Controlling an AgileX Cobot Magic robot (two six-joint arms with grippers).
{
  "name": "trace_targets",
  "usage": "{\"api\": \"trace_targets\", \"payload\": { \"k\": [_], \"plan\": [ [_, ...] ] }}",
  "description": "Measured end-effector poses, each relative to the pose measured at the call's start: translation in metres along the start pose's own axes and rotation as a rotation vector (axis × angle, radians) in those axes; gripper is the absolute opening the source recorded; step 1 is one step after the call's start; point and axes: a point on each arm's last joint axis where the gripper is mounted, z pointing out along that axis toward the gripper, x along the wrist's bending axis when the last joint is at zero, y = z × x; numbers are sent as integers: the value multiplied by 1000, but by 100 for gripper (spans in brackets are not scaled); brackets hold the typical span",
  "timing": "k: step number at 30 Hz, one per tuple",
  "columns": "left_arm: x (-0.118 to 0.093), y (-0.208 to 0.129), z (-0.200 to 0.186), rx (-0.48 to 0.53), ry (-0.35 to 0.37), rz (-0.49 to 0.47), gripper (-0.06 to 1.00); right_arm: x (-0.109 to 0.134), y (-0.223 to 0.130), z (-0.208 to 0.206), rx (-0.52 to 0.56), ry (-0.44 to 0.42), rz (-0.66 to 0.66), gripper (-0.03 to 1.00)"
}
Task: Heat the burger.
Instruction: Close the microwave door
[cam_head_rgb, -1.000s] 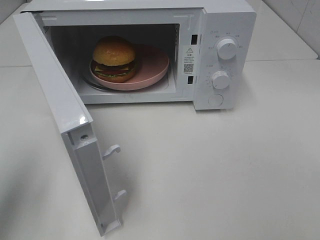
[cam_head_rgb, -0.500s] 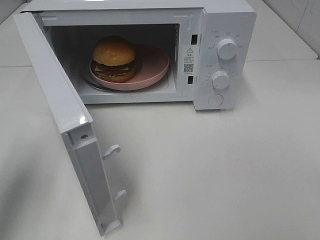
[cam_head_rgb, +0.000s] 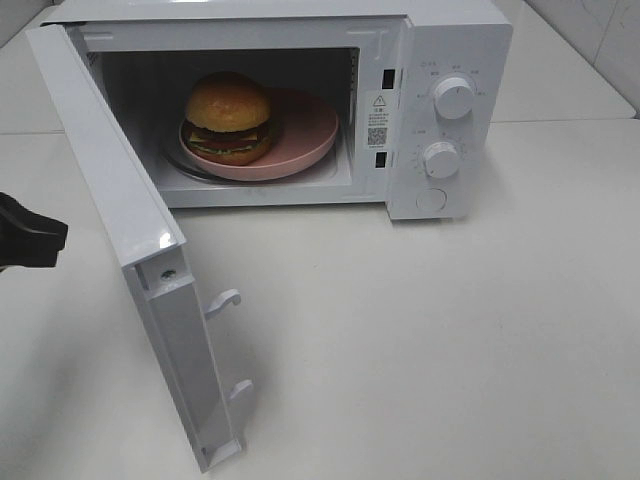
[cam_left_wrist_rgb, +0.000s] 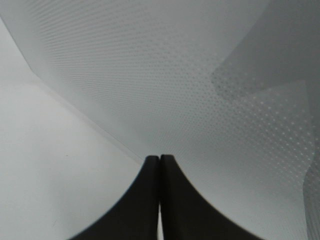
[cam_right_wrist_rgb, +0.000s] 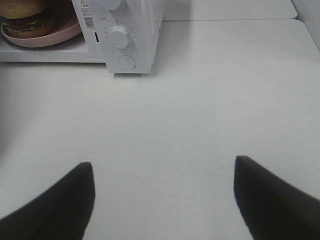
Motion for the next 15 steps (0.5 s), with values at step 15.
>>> {"api": "trace_targets", "payload": {
  "k": [15],
  "plan": [
    [-26, 20, 32, 13, -47, 88, 0, 0, 0, 0, 0, 0, 0, 73]
  ]
}}
